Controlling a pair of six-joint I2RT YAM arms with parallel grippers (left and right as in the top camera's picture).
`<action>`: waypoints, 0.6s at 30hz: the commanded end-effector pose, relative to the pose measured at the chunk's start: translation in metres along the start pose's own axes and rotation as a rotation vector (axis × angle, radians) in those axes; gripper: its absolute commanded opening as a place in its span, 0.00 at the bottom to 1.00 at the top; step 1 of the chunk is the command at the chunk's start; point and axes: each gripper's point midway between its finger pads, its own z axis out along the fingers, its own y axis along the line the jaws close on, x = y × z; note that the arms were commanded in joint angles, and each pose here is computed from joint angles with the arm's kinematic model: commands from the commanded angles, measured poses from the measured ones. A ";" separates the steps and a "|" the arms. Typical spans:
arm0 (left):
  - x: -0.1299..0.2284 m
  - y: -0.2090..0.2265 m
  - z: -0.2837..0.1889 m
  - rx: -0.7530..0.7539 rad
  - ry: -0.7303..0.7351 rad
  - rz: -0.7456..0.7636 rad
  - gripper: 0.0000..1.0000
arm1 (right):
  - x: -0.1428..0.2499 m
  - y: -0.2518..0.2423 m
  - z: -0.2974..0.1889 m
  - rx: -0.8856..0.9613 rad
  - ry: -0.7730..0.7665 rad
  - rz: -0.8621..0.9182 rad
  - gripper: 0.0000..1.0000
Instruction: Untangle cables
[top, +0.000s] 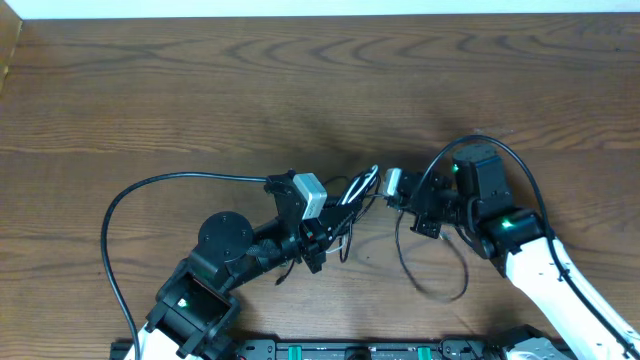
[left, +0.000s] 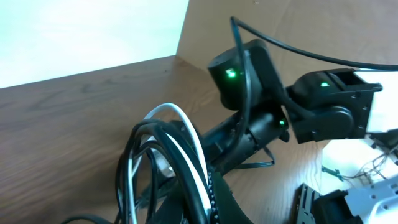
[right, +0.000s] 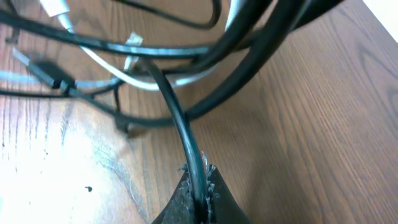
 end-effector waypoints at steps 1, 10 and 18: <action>-0.013 0.010 -0.005 -0.078 -0.041 -0.001 0.08 | -0.020 -0.004 -0.015 0.044 -0.053 0.011 0.01; 0.021 0.074 -0.022 -0.444 0.057 -0.056 0.08 | -0.046 -0.048 -0.096 0.484 -0.090 0.086 0.01; 0.034 0.082 -0.027 -0.494 0.106 -0.066 0.08 | -0.060 -0.057 -0.158 0.690 -0.186 0.108 0.01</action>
